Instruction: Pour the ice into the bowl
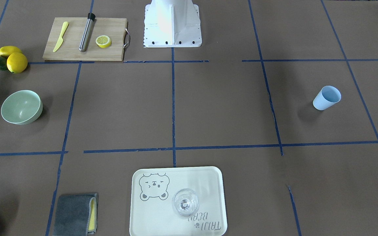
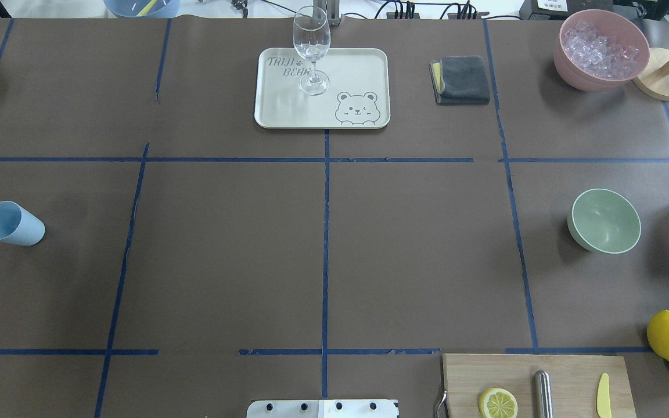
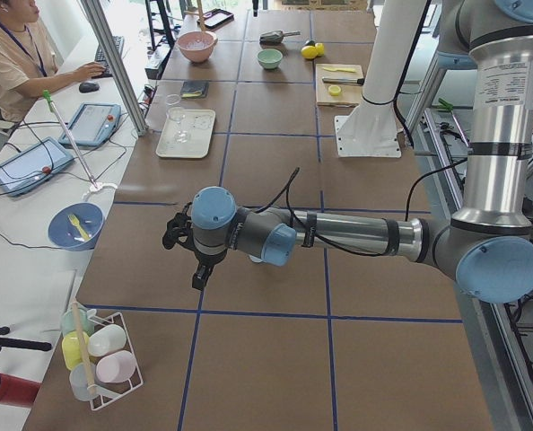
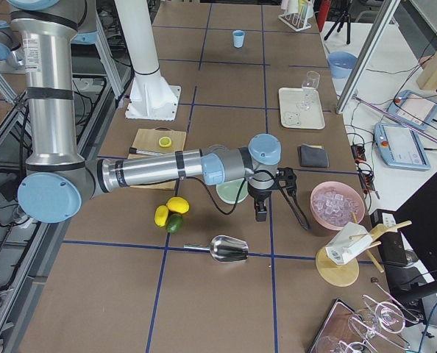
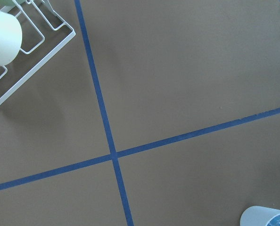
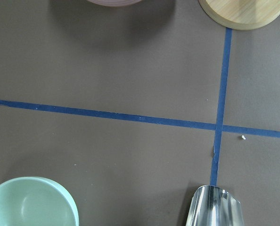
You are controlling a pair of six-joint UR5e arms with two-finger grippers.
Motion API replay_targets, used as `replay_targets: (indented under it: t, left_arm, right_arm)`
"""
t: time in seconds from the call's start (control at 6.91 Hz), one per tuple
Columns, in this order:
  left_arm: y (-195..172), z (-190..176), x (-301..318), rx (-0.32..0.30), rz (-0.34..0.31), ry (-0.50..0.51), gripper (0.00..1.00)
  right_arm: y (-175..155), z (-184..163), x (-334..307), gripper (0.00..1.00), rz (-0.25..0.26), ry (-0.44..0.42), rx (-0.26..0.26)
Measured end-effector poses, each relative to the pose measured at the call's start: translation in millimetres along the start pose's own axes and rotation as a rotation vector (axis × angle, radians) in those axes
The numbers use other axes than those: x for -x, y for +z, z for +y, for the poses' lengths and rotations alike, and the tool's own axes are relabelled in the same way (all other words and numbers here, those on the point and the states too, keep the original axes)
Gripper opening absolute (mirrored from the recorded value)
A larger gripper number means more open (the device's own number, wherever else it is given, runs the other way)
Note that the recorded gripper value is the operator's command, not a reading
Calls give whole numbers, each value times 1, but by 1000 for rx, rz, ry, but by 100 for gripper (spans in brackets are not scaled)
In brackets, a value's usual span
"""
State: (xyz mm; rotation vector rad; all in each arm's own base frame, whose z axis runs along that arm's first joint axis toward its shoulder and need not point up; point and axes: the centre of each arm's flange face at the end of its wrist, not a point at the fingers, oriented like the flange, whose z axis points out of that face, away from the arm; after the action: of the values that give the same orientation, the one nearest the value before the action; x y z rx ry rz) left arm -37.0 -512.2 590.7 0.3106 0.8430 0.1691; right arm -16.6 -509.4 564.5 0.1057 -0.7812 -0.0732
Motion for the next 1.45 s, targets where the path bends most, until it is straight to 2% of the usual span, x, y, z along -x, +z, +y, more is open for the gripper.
replay_targets:
  t: [0.58, 0.72, 0.87, 1.16, 1.3, 1.45]
  left_arm:
    - [5, 6, 1, 6, 3, 3, 100]
    - [5, 8, 1, 7, 5, 2, 100]
    - [6, 11, 1, 7, 8, 4, 100]
    - [6, 18, 0, -24, 12, 46, 100]
    - [6, 23, -1, -47, 13, 72, 100]
    - [6, 25, -1, -67, 14, 92, 100]
  right_arm:
    - [3, 1, 6, 100, -21, -8, 5]
    - [7, 3, 11, 100, -42, -14, 16]
    - [17, 5, 27, 100, -84, -35, 44]
    - [45, 17, 83, 100, -149, -47, 80]
    - [68, 37, 103, 93, -150, -29, 60]
    - [91, 62, 107, 90, -143, -3, 21]
